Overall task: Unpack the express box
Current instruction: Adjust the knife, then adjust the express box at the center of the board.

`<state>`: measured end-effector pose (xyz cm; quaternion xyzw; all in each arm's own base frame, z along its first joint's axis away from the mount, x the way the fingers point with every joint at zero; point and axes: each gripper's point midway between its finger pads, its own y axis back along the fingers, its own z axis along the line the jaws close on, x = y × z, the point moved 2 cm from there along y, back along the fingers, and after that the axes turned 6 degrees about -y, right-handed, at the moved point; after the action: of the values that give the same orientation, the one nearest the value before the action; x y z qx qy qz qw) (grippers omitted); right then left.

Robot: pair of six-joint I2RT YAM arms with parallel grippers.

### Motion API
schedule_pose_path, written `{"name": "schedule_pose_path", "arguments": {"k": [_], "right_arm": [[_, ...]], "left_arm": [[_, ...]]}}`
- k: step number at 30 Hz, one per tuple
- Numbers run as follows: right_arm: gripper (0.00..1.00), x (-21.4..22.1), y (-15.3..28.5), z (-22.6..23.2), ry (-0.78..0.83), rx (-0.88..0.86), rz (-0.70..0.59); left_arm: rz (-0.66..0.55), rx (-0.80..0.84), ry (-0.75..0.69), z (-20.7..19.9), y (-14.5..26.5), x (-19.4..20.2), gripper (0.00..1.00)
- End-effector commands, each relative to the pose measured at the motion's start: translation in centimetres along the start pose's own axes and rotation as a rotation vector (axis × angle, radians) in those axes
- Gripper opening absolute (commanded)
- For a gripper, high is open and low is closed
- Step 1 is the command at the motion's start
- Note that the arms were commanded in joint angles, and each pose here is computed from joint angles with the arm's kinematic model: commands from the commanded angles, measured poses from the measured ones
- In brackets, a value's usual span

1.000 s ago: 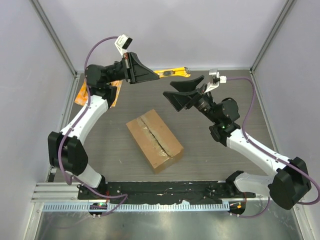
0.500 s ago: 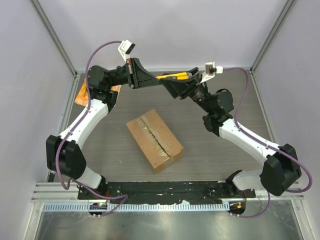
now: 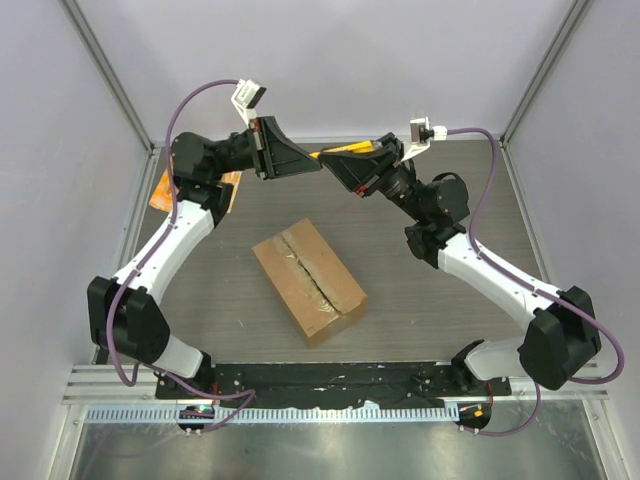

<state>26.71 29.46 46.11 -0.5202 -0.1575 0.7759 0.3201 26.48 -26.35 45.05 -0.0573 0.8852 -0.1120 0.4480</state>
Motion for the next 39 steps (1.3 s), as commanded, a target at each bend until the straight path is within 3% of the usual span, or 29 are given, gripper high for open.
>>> {"name": "schedule_pose_path", "arguments": {"k": [1, 2, 4, 5, 6, 7, 8, 9, 10, 11, 13, 15, 16, 17, 19, 20, 29, 34, 39], "right_arm": [[0.01, -1.3, -0.6, 1.3, 0.041, -0.041, -0.03], [0.01, -1.6, -0.4, 1.4, 0.06, -0.031, -0.036], [0.01, -1.8, -0.1, 1.2, 0.083, 0.004, -0.035], [0.01, -1.1, 0.4, 0.1, 0.114, 0.067, 0.007], [0.01, -2.0, 1.0, 0.4, 0.137, 0.112, -0.013], [0.01, -2.0, 1.6, -0.3, 0.153, 0.166, -0.001], [0.01, -0.9, 2.8, -2.0, 0.144, 0.274, 0.053], [0.01, -1.6, 4.3, -2.4, 0.187, 0.358, 0.027], [0.01, -1.4, 5.4, -3.2, 0.197, 0.425, 0.033], [0.01, -0.5, 7.0, -4.2, 0.197, 0.5, 0.07], [0.01, 0.3, 10.0, -5.6, 0.215, 0.619, 0.069], [0.01, 2.2, 12.5, -7.4, 0.212, 0.709, 0.104], [0.01, 2.3, 13.2, -7.8, 0.216, 0.74, 0.097], [0.01, 2.8, 13.9, -8.2, 0.212, 0.766, 0.104], [0.01, 4.1, 15.1, -9.1, 0.201, 0.8, 0.13], [0.01, 4.5, 15.5, -9.5, 0.198, 0.816, 0.139], [0.01, 8.2, 19.1, -11.9, 0.16, 0.928, 0.197], [0.01, 8.6, 20.2, -11.0, 0.176, 0.903, 0.207], [0.01, 8.5, 21.0, -12.3, 0.223, 0.977, 0.214]], "left_arm": [[0.055, 0.039, -0.048, -2.0, 0.0, 0.8, 0.17], [0.068, 0.027, -0.029, -1.8, 0.1, 1.1, 0.58], [0.143, 0.03, -0.084, -1.3, 0.5, 2.2, 0.99], [0.202, -0.007, 0.012, -0.8, 0.9, 3.0, 1.0], [0.255, 0.013, -0.174, 0.2, 1.5, 3.8, 1.0], [0.317, -0.088, 0.049, 1.5, 3.3, 6.2, 1.0], [0.343, -0.114, -0.087, 0.6, 3.7, 5.3, 1.0], [0.452, -0.22, -0.392, 4.5, 5.3, 5.9, 1.0], [0.572, -0.221, -0.454, 4.4, 5.9, 7.5, 1.0], [0.701, -0.234, -0.38, 2.6, 7.4, 9.5, 1.0], [0.879, -0.277, -0.445, 4.4, 9.2, 11.8, 1.0], [0.968, -0.326, -0.488, 5.9, 10.9, 14.5, 1.0], [0.963, -0.314, -0.664, 4.9, 10.0, 14.3, 1.0], [1.09, -0.374, -0.695, 6.4, 12.1, 16.9, 1.0], [1.184, -0.342, -0.853, 5.7, 12.0, 19.2, 1.0], [1.275, -0.368, -0.836, 6.4, 13.3, 20.6, 1.0], [1.375, -0.342, -0.89, 6.3, 12.7, 22.9, 1.0], [1.46, -0.258, -0.817, 5.4, 14.1, 27.5, 1.0], [1.517, -0.343, -0.919, 7.5, 16.0, 28.0, 1.0]]}}
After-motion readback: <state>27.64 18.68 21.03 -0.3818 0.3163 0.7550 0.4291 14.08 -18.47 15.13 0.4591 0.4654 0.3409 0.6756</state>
